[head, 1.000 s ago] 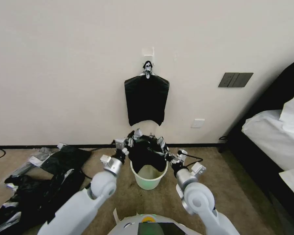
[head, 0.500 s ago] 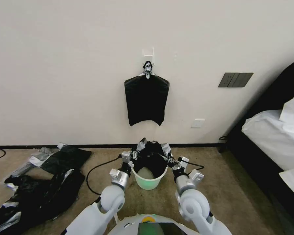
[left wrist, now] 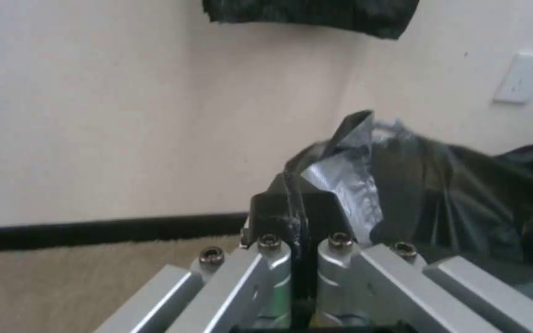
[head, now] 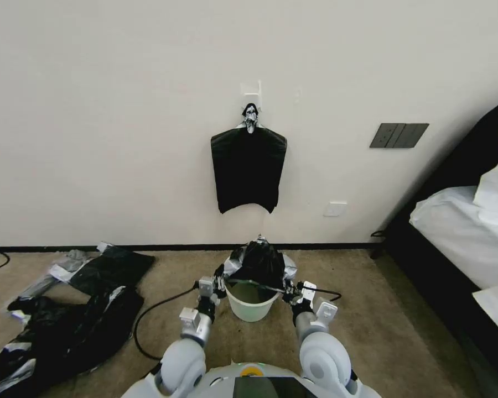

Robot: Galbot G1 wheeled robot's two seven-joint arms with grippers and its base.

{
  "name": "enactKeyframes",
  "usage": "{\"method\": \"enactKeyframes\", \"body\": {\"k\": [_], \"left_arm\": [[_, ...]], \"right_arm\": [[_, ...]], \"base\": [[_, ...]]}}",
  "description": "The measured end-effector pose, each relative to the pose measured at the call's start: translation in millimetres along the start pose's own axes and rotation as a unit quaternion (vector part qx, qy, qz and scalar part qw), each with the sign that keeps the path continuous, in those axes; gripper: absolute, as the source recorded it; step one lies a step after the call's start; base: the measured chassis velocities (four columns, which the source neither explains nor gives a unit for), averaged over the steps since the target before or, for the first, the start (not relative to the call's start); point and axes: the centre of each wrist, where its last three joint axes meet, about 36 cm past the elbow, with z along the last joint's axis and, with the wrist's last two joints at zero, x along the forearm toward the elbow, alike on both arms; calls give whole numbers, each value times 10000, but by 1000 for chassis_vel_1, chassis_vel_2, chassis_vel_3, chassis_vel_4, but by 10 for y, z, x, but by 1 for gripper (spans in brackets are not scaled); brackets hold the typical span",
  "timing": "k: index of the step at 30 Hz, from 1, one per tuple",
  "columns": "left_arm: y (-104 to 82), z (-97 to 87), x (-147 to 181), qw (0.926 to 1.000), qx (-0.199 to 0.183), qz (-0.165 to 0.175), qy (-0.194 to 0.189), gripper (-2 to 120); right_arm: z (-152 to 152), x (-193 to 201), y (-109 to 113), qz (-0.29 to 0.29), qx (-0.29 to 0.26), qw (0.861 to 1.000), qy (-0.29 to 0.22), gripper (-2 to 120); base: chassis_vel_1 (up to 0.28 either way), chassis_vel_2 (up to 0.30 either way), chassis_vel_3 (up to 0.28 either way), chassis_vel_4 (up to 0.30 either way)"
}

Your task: Place a trash bag onto the trash bin.

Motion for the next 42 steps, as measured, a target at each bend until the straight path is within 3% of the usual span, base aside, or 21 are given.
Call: {"method": "enactKeyframes", "body": {"k": [8,23,35,42], "left_arm": [[-69,0,252,9989,-227,-291,304,0],[-27,111,450,9950,-473,-535,701,0],[8,318,354,9921,-529,-558,996,0],[117,467,54,9909,-749,-629,924,0]], "right_arm": [[-5,48,27,111,267,9972,694,0],[83,20,66,49,562,9909,1222,0],[194,-253,39,213,717,9881,1347,0],[252,-387,72,189,786,9881,1306,0]], "base": [[0,0,0,0],[0,0,0,0],[0,0,0,0],[0,0,0,0]]}}
